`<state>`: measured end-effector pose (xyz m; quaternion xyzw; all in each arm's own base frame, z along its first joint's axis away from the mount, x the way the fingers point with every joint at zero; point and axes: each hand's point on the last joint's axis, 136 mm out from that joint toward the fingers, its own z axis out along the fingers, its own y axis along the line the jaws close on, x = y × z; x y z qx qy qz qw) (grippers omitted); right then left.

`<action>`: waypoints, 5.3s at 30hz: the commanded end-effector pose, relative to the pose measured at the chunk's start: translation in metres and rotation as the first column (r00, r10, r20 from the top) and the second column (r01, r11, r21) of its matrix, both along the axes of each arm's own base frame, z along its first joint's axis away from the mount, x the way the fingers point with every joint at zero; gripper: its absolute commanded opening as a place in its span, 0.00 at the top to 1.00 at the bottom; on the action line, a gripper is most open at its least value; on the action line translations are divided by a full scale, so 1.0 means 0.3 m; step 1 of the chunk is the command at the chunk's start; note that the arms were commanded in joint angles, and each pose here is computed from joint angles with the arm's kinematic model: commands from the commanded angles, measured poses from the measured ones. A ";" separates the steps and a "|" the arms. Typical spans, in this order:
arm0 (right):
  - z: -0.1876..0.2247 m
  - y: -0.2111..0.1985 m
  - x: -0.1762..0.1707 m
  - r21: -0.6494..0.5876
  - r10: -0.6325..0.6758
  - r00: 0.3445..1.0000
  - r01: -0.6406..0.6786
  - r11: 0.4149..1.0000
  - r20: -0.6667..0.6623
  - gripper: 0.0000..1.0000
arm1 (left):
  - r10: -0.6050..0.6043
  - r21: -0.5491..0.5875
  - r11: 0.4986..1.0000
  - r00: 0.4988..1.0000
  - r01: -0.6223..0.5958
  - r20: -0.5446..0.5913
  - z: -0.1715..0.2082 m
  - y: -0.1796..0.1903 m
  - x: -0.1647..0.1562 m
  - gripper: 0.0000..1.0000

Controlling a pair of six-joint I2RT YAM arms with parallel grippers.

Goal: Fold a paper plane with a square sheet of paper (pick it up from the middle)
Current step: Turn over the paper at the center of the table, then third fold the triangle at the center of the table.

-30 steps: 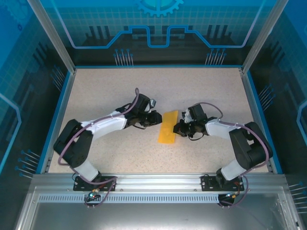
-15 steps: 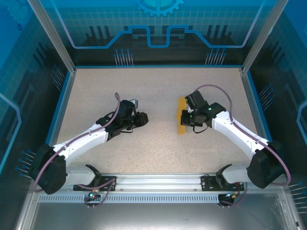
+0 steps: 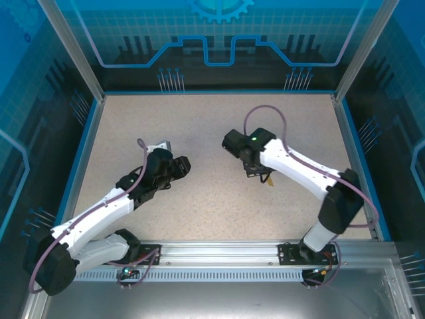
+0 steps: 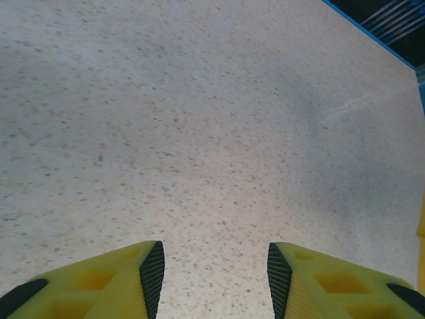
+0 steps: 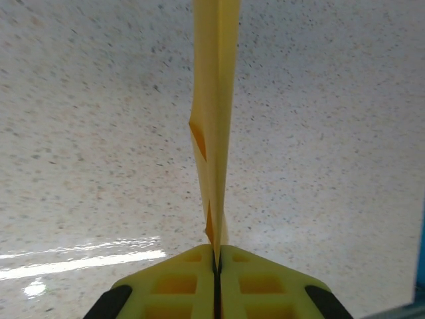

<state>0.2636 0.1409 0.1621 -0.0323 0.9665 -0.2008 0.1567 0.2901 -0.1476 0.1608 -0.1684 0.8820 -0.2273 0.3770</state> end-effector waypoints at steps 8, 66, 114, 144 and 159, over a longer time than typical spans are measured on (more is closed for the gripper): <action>-0.033 0.010 -0.014 -0.173 -0.029 0.998 0.018 0.985 -0.064 0.91 | 0.141 0.046 0.989 0.990 -0.141 0.011 -0.020 0.133 -0.031 0.45; -0.538 0.415 -0.012 0.806 -0.048 0.960 0.258 0.533 -0.276 0.80 | -0.308 -0.164 0.947 0.922 0.275 -0.235 -0.135 -0.216 0.018 0.33; -0.444 0.232 -0.045 0.875 -0.045 0.979 0.200 0.440 -0.201 0.62 | -0.410 -0.061 0.889 0.731 0.453 -0.546 -0.525 -0.454 0.136 0.93; -0.433 0.218 0.008 0.836 -0.054 0.984 0.175 0.520 -0.172 0.65 | -0.378 -0.061 0.898 0.694 0.435 -0.612 -0.612 -0.404 0.074 0.94; -0.521 0.218 0.024 0.795 -0.034 0.976 0.194 0.575 -0.214 0.67 | -0.383 -0.066 0.898 0.696 0.436 -0.607 -0.602 -0.406 0.077 0.94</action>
